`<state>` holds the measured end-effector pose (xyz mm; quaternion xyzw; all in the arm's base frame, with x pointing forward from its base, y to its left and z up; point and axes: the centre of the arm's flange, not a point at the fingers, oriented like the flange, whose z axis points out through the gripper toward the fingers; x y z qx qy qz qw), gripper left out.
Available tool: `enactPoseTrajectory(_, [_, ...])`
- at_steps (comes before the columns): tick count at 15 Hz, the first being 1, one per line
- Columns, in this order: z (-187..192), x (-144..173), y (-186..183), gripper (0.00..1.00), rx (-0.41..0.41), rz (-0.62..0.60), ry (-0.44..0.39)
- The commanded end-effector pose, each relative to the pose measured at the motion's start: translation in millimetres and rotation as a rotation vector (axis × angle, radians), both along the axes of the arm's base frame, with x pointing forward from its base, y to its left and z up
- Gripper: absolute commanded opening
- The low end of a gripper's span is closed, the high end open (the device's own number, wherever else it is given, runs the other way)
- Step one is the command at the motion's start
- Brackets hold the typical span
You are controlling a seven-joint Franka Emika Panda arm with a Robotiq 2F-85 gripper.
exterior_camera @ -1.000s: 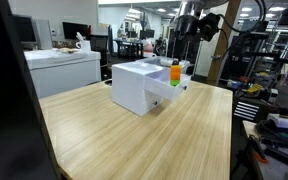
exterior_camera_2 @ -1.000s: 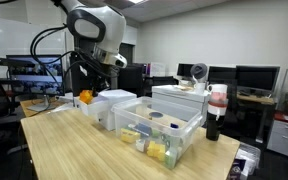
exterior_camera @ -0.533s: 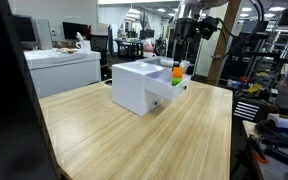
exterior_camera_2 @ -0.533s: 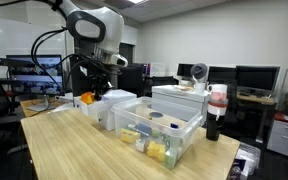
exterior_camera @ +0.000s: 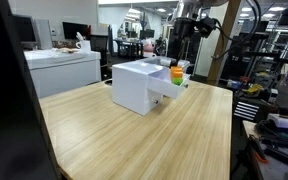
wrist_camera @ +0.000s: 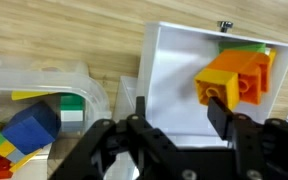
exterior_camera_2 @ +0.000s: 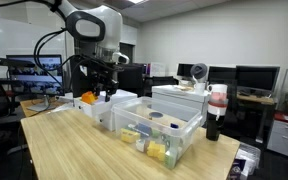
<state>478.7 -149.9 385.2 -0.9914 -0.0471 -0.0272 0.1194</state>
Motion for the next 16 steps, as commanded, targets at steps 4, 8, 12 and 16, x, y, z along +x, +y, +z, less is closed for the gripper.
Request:
enactPoseTrajectory(4, [5,-3,1,1.0,-0.062,-0.046,-0.037])
enactPoseTrajectory(8, [4,-2,4,1.0,-0.054,-0.056,-0.03])
enactPoseTrajectory(12, [1,-4,18,0.67,-0.036,-0.025,-0.024])
enactPoseTrajectory(16, [0,-4,33,0.38,-0.024,0.005,-0.023])
